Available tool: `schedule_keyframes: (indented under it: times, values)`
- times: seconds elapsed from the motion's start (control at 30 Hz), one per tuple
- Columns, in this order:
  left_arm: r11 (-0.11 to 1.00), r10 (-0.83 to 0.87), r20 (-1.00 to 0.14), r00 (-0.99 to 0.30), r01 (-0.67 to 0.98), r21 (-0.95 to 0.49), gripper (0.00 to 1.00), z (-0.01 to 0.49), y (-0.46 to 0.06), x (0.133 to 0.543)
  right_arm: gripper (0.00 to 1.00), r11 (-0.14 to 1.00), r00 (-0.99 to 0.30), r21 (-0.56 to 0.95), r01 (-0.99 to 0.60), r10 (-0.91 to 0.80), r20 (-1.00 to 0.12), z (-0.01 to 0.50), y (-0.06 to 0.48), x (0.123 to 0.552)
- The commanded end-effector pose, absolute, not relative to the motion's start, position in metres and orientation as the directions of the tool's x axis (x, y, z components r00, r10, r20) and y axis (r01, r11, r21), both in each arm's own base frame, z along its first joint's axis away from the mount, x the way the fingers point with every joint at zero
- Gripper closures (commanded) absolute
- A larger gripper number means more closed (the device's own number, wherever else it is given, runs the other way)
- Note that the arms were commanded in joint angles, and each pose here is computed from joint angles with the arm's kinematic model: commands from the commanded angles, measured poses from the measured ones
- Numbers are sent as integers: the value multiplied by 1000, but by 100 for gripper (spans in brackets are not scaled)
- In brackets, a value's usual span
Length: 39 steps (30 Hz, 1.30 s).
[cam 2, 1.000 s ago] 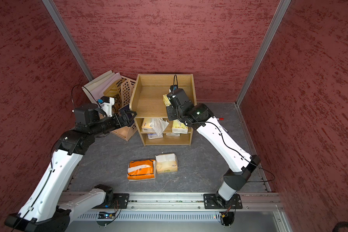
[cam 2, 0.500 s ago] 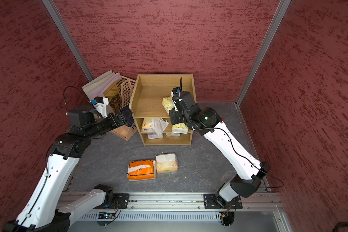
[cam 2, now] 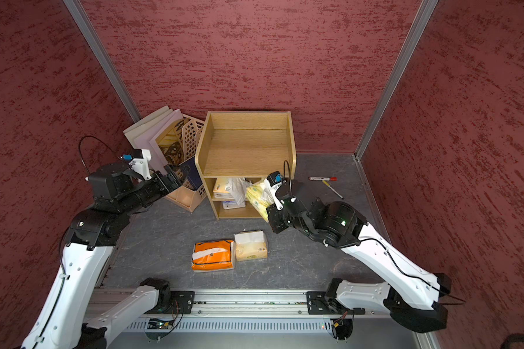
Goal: Remove the tissue boxes from the shelf
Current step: Pick up a box of tissues from the shelf, then place the box of tissues at the center of the board.
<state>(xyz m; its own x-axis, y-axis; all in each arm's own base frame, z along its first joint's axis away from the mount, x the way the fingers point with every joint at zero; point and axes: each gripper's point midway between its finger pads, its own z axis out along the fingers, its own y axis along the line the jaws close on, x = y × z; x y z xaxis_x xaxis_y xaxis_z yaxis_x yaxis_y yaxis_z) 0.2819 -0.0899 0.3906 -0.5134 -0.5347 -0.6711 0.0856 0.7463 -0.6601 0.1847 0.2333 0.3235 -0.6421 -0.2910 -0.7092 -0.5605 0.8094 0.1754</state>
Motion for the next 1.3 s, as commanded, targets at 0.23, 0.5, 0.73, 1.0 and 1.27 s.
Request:
schedule_keyframes:
  times: [0.23,0.5,0.73,1.0,1.27]
  values:
    - [714,-583,-640,-501,60,-697,0,392,-86,272,100,864,-753,141,-483,-328,-570,227,198,153]
    - [701,-599,-620,-506,43,-712,0,386,-86,273,100,927,-825,59,-370,-298,-479,155,167,147]
    - [680,-613,-601,-513,45,-732,0,386,-91,277,100,954,-839,80,-289,-213,-500,137,172,157]
    - [677,-609,-593,-527,43,-734,0,381,-94,277,65,969,-890,79,-235,-182,-419,109,174,151]
    - [684,-600,-600,-529,48,-728,0,381,-94,276,47,974,-851,123,-188,-99,-516,149,171,163]
